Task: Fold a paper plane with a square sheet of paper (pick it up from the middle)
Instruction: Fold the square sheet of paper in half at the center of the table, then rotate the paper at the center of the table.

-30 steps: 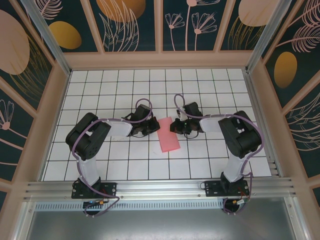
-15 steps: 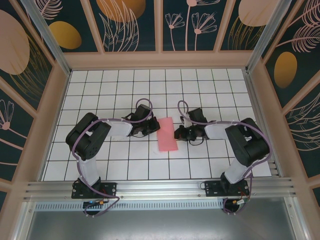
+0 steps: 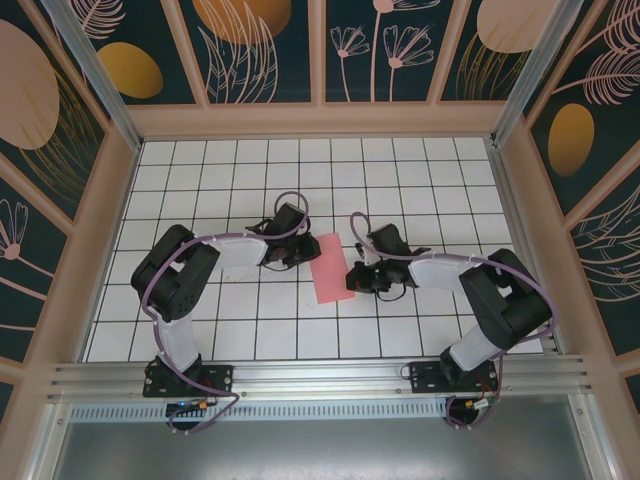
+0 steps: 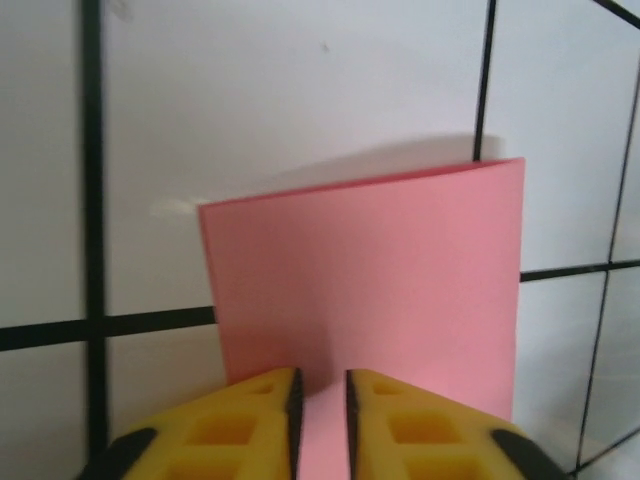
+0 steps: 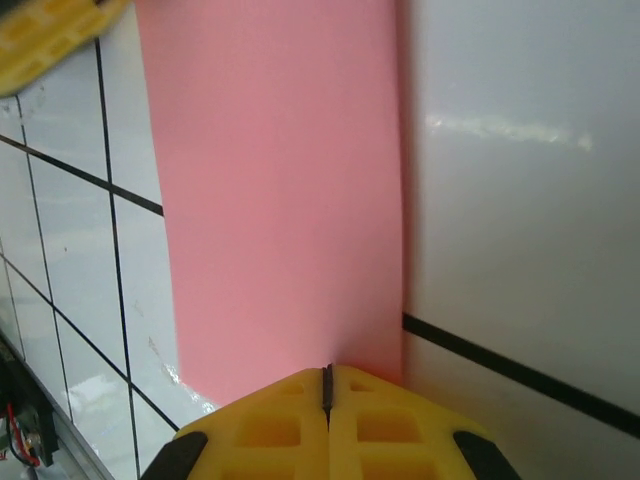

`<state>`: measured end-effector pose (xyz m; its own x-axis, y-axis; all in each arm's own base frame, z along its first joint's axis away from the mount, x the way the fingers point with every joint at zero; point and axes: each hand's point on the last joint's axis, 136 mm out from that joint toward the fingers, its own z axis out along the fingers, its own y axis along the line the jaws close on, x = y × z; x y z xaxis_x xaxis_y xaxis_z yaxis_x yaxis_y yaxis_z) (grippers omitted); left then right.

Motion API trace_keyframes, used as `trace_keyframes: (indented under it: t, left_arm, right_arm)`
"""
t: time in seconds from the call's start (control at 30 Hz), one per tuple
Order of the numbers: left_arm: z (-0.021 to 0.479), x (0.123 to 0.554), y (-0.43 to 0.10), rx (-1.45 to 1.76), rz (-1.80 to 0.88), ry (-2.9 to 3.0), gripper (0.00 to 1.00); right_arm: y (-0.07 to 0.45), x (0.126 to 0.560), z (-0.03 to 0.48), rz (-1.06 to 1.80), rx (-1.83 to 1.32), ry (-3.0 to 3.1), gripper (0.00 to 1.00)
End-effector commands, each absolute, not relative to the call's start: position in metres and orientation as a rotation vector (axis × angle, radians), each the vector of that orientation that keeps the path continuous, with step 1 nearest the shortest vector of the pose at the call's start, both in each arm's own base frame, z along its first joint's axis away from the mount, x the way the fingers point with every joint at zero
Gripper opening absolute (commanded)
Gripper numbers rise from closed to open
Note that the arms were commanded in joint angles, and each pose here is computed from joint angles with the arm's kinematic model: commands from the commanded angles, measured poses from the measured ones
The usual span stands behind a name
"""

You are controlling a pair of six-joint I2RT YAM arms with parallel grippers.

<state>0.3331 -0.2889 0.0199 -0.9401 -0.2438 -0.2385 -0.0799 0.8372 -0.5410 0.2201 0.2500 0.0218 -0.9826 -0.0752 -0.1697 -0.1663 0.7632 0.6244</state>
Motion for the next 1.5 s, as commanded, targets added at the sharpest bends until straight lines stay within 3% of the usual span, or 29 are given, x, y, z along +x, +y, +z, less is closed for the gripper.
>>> trace_keyframes:
  t: [0.0, 0.3, 0.67, 0.83, 0.97, 1.17, 1.47]
  left_arm:
    - [0.039, 0.338, -0.268, -0.23, -0.63, 2.718, 0.28]
    - [0.066, 0.329, -0.233, -0.358, -0.606, 2.615, 0.35]
    - [0.079, 0.29, -0.177, -0.552, -0.61, 2.476, 0.41]
    - [0.076, 0.276, -0.164, -0.6, -0.625, 2.44, 0.52]
    - [0.083, 0.275, -0.159, -0.608, -0.642, 2.388, 0.62]
    - [0.103, 0.283, -0.167, -0.563, -0.727, 2.304, 0.69]
    - [0.122, 0.293, -0.192, -0.447, -0.844, 2.288, 0.68]
  right_arm:
    - [0.251, 0.227, 0.023, 0.942, -0.129, 2.794, 0.02]
    - [0.266, 0.221, 0.01, 0.905, -0.032, 2.827, 0.02]
    - [0.339, 0.237, 0.016, 0.912, 0.163, 2.788, 0.02]
    - [0.369, 0.259, 0.027, 0.884, 0.116, 2.761, 0.01]
    - [0.368, 0.281, 0.054, 0.826, 0.012, 2.688, 0.03]
    - [0.358, 0.317, 0.055, 0.789, -0.089, 2.701, 0.05]
    - [0.341, 0.357, 0.023, 0.663, -0.077, 2.786, 0.05]
